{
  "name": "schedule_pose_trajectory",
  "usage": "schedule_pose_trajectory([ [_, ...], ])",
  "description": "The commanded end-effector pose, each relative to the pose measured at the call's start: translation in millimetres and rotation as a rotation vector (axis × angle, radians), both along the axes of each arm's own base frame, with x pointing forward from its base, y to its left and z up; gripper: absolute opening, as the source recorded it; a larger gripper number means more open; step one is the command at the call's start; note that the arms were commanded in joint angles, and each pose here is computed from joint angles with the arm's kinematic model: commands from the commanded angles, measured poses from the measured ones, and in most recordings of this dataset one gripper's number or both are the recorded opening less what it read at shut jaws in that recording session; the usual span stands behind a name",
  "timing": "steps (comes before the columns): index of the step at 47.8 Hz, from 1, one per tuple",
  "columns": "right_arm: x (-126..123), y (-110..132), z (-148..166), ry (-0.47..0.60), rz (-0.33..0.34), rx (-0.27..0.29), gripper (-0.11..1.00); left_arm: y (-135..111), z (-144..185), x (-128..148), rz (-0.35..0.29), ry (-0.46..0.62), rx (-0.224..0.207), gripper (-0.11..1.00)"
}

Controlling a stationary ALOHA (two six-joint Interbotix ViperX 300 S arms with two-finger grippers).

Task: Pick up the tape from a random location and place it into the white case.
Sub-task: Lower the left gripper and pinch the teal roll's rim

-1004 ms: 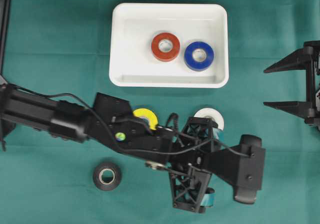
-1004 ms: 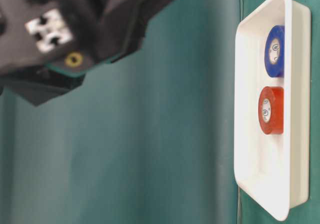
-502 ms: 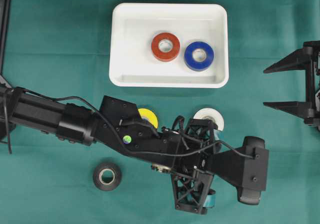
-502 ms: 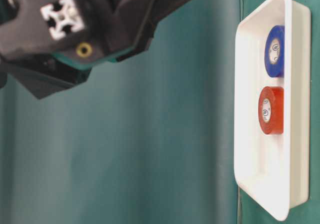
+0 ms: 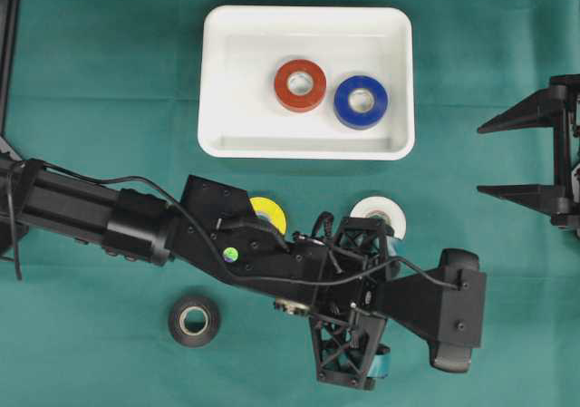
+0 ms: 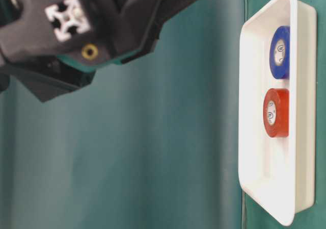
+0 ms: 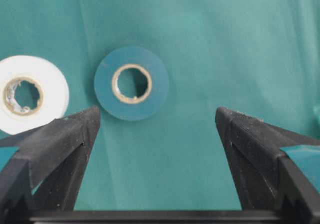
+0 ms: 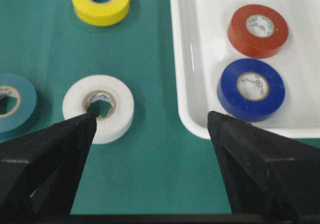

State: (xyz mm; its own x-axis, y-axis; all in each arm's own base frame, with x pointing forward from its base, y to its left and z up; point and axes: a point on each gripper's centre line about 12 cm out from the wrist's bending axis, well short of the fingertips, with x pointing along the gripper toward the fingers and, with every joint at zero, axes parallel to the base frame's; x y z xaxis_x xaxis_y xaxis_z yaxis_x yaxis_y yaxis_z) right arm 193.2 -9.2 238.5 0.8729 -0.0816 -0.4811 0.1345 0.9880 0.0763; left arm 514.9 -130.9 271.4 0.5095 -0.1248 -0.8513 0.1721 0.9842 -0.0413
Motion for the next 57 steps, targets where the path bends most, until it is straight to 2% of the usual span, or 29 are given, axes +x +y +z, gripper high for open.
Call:
schedule_pose_trajectory([
  [1,4.0,-0.2,10.3,-0.026,0.001,-0.003,0.88,-1.6,14.6,-2.3,-0.003,-0.035,-0.007,0.97],
  [18,4.1,-0.2,10.3,-0.026,0.001,-0.004,0.88,-2.2,-1.4,-4.2,0.009,-0.02,-0.014,0.97],
  [30,4.1,-0.4,9.4,-0.023,0.001,-0.007,0.88,-4.5,-33.2,-4.8,0.009,0.0,-0.012,0.97],
  [57,5.7,-0.3,5.5,-0.007,0.003,-0.008,0.88,-19.6,-88.3,15.3,-0.015,0.014,-0.004,0.97],
])
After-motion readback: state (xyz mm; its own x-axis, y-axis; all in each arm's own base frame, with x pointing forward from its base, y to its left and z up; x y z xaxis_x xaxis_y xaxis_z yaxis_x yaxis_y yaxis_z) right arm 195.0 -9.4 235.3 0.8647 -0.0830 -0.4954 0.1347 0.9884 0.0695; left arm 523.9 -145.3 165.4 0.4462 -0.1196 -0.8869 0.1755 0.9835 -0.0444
